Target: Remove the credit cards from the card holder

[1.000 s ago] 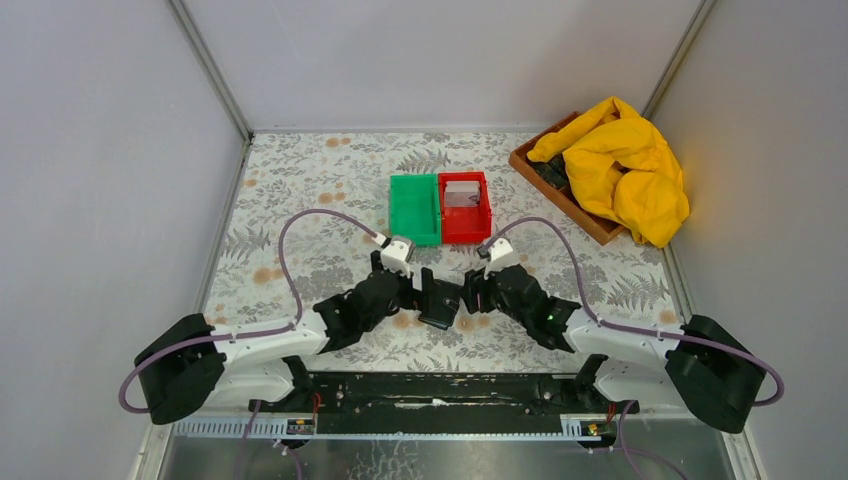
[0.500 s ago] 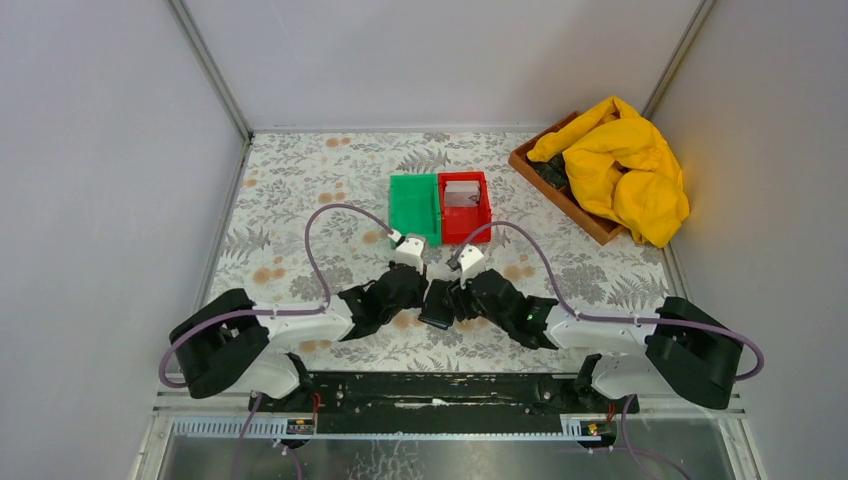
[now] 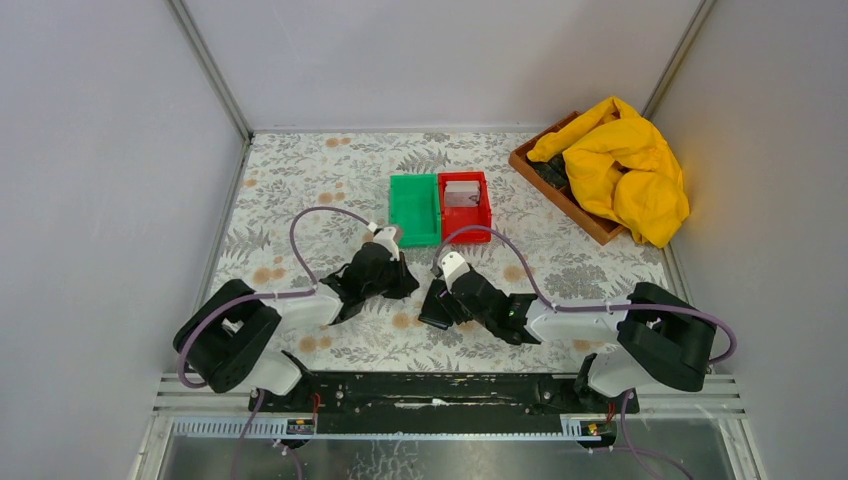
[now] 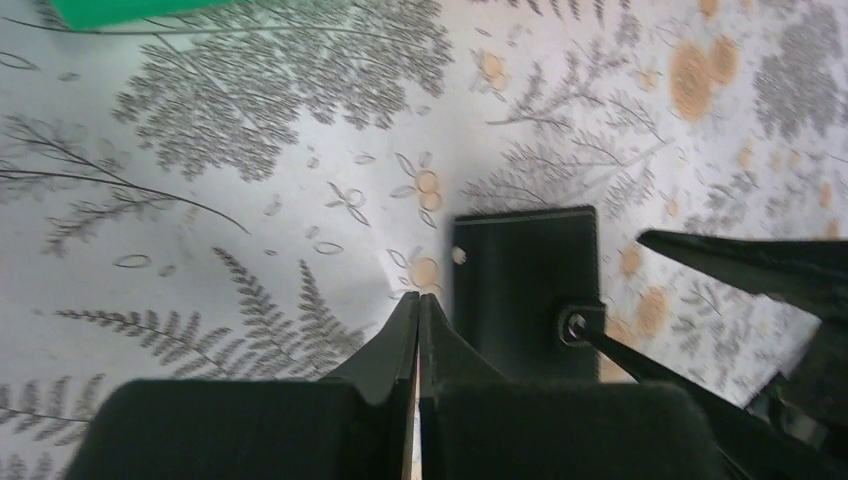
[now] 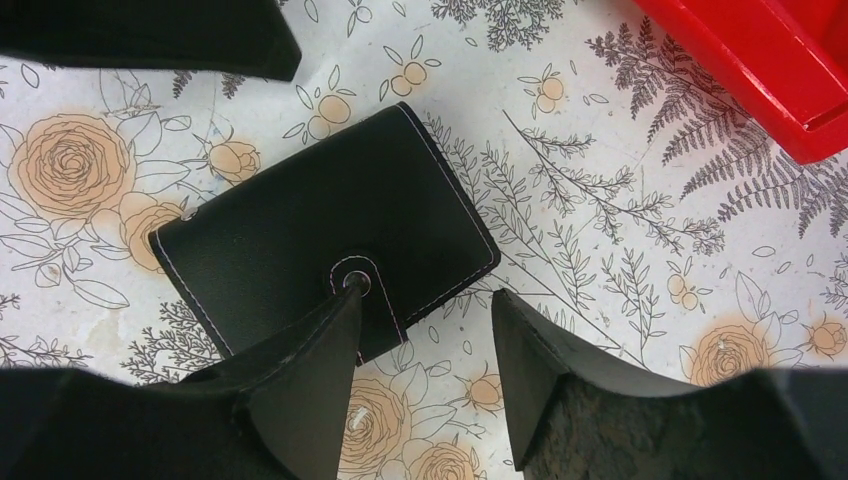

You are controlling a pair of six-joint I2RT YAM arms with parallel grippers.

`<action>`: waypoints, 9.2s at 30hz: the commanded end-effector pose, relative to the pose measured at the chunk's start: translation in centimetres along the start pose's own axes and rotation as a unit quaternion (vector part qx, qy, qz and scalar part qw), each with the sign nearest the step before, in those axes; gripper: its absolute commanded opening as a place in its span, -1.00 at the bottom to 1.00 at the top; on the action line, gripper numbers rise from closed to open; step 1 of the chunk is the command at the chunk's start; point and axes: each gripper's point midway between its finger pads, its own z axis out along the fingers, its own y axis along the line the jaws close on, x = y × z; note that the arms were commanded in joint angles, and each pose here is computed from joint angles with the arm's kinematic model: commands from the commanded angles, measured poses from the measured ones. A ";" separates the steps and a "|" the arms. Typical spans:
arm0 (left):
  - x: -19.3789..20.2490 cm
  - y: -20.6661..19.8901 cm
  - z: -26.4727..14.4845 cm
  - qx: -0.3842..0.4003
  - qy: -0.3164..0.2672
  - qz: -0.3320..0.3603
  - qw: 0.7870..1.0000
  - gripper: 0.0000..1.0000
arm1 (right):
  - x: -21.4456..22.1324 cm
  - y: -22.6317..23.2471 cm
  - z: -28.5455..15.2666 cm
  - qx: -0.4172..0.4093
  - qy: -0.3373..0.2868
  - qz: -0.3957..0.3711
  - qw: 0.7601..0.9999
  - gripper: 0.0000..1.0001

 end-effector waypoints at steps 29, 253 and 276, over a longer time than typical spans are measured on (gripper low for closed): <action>-0.3 -4.1 -1.0 0.120 0.023 -0.006 0.992 -1.00 | -0.3 2.2 1.1 -0.018 0.030 -0.056 0.998 -0.23; 1.8 -10.6 -2.9 0.303 0.063 0.003 0.951 -0.49 | 0.2 -12.3 -9.5 0.145 -0.111 0.345 0.921 -0.05; 0.3 -8.7 -2.3 0.234 0.015 0.005 0.972 0.71 | 5.8 -1.7 -4.7 -0.056 -0.015 0.438 0.897 -0.92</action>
